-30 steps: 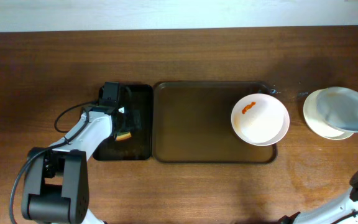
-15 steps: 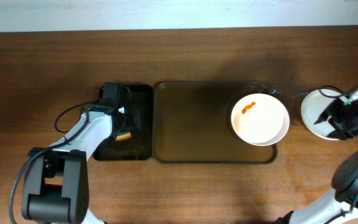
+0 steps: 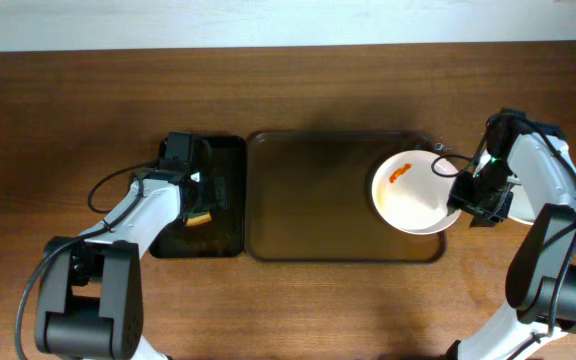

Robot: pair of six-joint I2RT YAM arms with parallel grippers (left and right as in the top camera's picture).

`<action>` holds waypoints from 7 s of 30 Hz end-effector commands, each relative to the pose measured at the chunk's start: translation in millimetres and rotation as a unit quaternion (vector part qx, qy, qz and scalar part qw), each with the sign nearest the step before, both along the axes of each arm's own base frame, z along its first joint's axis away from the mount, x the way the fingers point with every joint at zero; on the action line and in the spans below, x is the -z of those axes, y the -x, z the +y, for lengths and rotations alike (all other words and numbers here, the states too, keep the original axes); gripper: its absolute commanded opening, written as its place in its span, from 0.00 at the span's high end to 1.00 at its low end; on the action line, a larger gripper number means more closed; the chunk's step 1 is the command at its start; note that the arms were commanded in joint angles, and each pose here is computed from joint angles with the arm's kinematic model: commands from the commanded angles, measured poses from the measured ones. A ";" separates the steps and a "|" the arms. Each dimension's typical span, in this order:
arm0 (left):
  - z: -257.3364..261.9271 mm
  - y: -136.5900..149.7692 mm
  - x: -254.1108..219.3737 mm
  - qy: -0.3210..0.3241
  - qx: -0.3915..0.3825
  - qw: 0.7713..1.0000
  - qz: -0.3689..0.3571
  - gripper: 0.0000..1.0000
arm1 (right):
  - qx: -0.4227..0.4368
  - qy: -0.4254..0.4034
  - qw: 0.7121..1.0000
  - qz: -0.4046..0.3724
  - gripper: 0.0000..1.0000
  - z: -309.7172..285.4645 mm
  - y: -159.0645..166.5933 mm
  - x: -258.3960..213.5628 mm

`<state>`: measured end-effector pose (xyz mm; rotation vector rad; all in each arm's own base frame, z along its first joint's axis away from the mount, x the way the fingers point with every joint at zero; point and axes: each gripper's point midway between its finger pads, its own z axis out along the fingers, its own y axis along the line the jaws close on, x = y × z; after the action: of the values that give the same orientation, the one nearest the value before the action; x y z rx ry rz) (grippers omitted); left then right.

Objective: Clean dirty plates on tray and stack at the side

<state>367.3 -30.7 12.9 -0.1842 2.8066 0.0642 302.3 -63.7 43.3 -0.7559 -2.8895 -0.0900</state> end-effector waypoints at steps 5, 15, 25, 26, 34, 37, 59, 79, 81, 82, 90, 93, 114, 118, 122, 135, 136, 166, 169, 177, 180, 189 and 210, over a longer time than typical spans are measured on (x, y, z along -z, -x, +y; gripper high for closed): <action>-1.5 0.7 2.4 0.003 0.002 1.000 0.004 0.00 | -0.004 0.010 1.000 -0.003 0.54 0.3 4.6 10.1; -1.5 0.8 2.4 0.003 0.002 1.000 0.004 0.00 | -0.004 0.010 1.000 -0.013 0.54 -0.2 -0.2 10.7; -1.5 0.7 2.4 0.003 0.002 1.000 0.004 0.00 | -0.026 0.010 0.999 -0.027 0.54 13.3 -9.3 11.2; -1.5 0.7 2.4 0.003 0.002 1.000 0.004 0.00 | -0.032 0.010 0.999 -0.030 0.54 16.9 -11.4 11.5; -1.5 0.7 2.4 0.003 0.002 1.000 0.004 0.00 | -0.050 0.017 0.998 -0.028 0.54 25.3 -12.2 11.6; -1.5 0.7 2.4 0.003 0.002 1.000 0.004 0.00 | -0.050 0.017 0.998 -0.024 0.54 25.0 -10.3 11.4; -1.5 0.7 2.4 0.003 0.002 1.000 0.004 0.00 | -0.145 0.032 0.989 -0.023 0.54 111.1 -7.6 14.5; -1.5 0.7 2.4 0.003 0.002 1.000 0.004 0.00 | 0.057 0.032 0.997 -0.034 0.96 72.7 -15.1 31.8; -1.5 0.8 2.4 0.003 0.002 1.000 0.004 0.00 | 0.007 0.027 0.999 -0.046 0.96 73.8 -19.1 32.0; -1.5 0.7 2.4 0.003 0.002 1.000 0.004 0.00 | -0.020 0.025 0.998 -0.051 0.96 74.5 -20.9 32.1; -1.5 0.7 2.4 0.003 0.002 1.000 0.004 0.00 | -0.174 0.019 0.979 -0.107 0.91 75.3 -43.7 31.8; -1.5 0.7 2.4 0.003 0.002 1.000 0.004 0.00 | -0.190 0.020 0.975 -0.117 0.68 75.7 -50.4 26.7; -16.2 39.8 35.0 0.047 0.016 0.995 0.081 0.85 | -0.187 -0.053 0.973 -0.125 0.02 101.3 -64.3 -29.5; -15.7 16.7 25.5 0.039 0.038 0.998 0.041 0.26 | -0.187 -0.053 0.973 -0.125 0.02 101.3 -64.2 -29.5; -2.8 -18.1 4.3 -0.007 0.031 0.999 -0.016 0.20 | -0.187 -0.054 0.973 -0.123 0.02 101.3 -63.2 -29.4; -16.7 -29.6 21.6 0.028 0.043 0.998 -0.029 0.26 | -0.186 -0.053 0.977 -0.085 0.16 98.7 -42.3 -13.6; -20.5 -28.3 22.0 0.038 0.047 0.998 -0.026 0.26 | -0.186 -0.049 0.978 -0.086 0.28 97.4 -42.7 -10.9; -24.1 -17.5 25.9 0.043 0.052 0.998 -0.003 0.78 | -0.169 -0.047 0.978 -0.115 0.96 98.7 -45.4 39.4; -23.1 -32.1 17.7 0.044 0.049 0.997 -0.031 1.00 | -0.169 -0.046 0.977 -0.119 0.96 98.7 -47.3 39.3; -11.4 -52.7 -42.3 0.051 0.034 0.996 -0.069 1.00 | -0.169 -0.046 0.977 -0.119 0.96 98.7 -47.4 39.3; 6.5 -58.2 -62.3 -0.001 0.018 0.995 -0.100 1.00 | -0.169 -0.046 0.977 -0.119 0.96 98.7 -47.5 39.3; -0.2 -62.0 -113.5 -0.071 0.028 0.983 -0.167 1.00 | -0.169 -0.047 0.978 -0.115 0.96 98.8 -45.4 39.4; -350.5 -15.9 -92.1 0.325 0.312 0.874 -0.180 1.00 | -0.168 -0.063 0.976 -0.120 0.95 104.3 -46.4 38.2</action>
<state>388.6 -362.5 119.8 0.5659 2.2366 -0.9191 354.4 37.7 11.1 -0.2474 -3.1769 -0.3333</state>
